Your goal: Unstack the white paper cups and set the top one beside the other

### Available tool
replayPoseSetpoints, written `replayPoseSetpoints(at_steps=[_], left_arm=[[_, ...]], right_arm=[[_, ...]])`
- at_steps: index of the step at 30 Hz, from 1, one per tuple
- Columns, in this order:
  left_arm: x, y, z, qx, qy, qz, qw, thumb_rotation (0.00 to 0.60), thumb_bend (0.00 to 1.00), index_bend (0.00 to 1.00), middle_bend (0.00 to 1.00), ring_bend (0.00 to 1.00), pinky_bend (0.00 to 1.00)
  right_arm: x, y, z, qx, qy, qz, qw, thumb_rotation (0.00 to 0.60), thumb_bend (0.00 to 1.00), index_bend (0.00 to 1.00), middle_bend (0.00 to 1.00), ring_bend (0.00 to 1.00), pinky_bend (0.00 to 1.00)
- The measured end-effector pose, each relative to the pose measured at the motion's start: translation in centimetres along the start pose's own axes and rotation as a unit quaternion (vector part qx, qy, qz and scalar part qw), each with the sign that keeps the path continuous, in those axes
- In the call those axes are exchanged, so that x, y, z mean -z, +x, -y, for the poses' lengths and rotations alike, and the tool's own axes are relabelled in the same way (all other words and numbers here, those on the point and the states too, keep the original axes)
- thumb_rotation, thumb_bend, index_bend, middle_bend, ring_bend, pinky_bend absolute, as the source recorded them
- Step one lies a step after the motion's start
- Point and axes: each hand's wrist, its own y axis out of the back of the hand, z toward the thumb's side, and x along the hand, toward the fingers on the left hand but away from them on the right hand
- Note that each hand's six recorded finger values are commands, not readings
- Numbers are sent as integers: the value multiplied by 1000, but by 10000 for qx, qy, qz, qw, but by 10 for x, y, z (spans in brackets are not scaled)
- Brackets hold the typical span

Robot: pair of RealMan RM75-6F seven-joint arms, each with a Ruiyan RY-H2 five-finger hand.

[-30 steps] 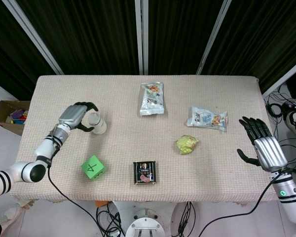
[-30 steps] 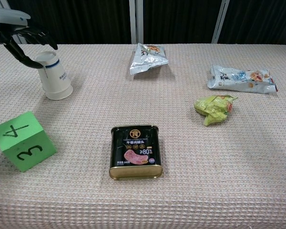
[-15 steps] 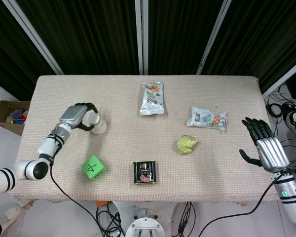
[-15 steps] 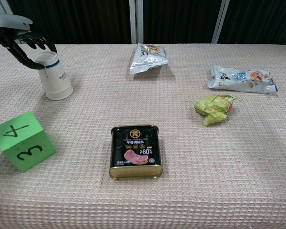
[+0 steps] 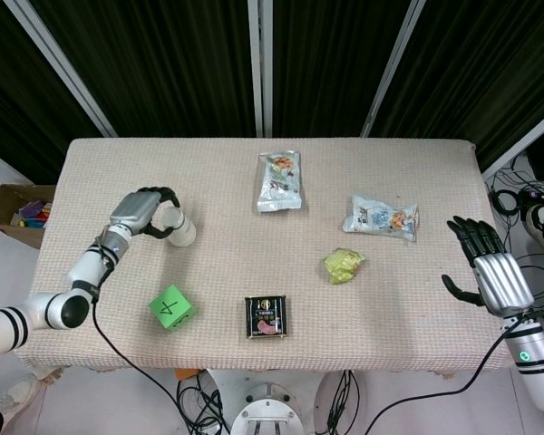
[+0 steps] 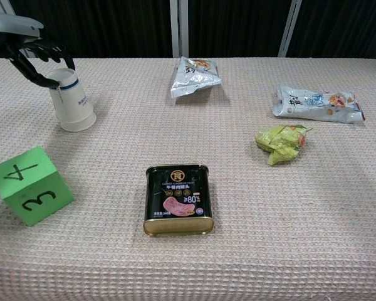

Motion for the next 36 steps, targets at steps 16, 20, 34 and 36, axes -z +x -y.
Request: replayPoseSetpoints(at_steps=[16, 20, 34, 36], left_arm=[[-12, -28, -38, -296, 269, 185, 9990, 600, 373, 388, 169, 124, 125], [-17, -31, -40, -310, 356, 214, 9987, 600, 381, 383, 169, 124, 126], [-31, -29, -47, -756, -135, 437, 9961, 600, 403, 376, 169, 124, 126], [-36, -34, -54, -844, -56, 503, 9951, 600, 402, 377, 169, 124, 126]], right_arm=[[1, 3, -1, 51, -74, -36, 10000, 600, 266, 57, 58, 0, 0], [2, 4, 0, 59, -96, -28, 9999, 600, 266, 57, 58, 0, 0], [11, 15, -4, 140, -120, 64, 9998, 600, 266, 57, 58, 0, 0], [12, 15, -4, 140, -125, 66, 9998, 600, 266, 57, 58, 0, 0]])
